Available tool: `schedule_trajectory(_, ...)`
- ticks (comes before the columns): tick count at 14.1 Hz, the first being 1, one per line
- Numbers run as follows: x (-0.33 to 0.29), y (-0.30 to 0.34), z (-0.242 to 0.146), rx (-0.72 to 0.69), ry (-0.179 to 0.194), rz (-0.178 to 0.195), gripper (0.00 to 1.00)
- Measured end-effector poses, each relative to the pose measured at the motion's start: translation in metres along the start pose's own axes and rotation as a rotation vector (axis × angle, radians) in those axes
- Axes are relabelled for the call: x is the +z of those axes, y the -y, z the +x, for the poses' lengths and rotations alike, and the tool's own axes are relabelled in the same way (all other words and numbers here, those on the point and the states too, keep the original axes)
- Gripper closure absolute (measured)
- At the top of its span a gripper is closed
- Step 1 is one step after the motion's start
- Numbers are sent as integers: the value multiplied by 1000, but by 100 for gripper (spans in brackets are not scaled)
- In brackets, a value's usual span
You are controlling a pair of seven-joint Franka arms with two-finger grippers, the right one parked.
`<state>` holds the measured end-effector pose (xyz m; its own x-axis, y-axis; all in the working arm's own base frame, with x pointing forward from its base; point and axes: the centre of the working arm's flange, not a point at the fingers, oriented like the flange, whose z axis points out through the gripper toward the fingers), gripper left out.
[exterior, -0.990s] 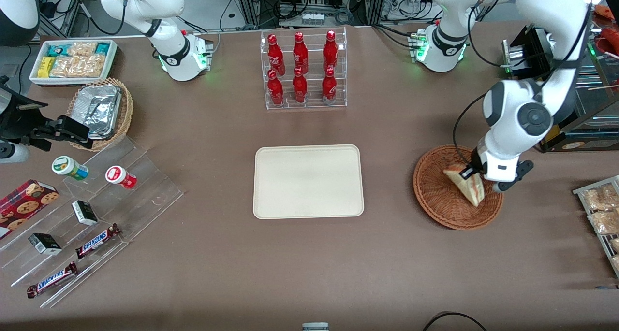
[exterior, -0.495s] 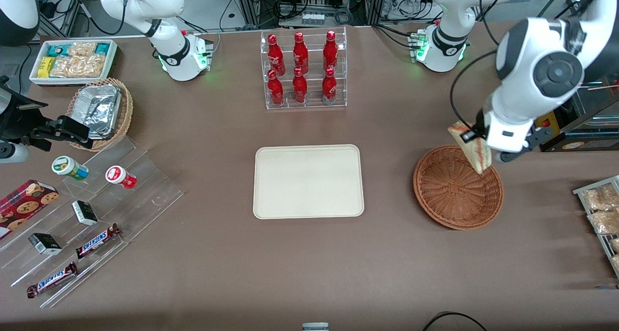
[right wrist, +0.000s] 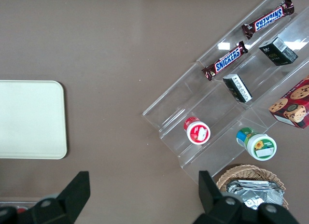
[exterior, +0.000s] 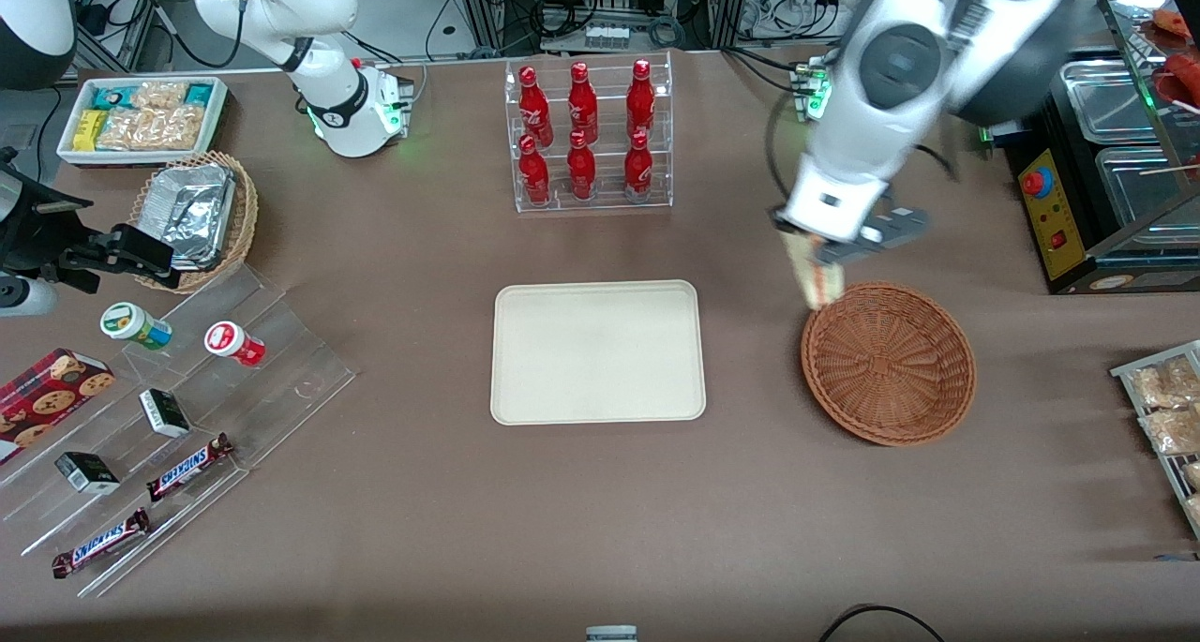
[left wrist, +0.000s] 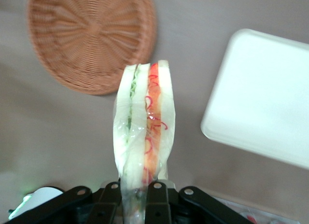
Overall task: Place sandwich from basket to tray
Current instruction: 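Carry the sandwich over the cream tray with the left gripper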
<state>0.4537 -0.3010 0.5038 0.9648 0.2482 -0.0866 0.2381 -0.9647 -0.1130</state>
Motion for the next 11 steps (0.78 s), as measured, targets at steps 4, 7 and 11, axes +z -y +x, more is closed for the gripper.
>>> schedule_trajectory(4,19,-88,-64,45,-28,-96,85)
schedule_trajectory(7,47,-129,-83,92,-31,-134,85)
schedule_trajectory(11,77,-168,-82,102,-47,-128,85)
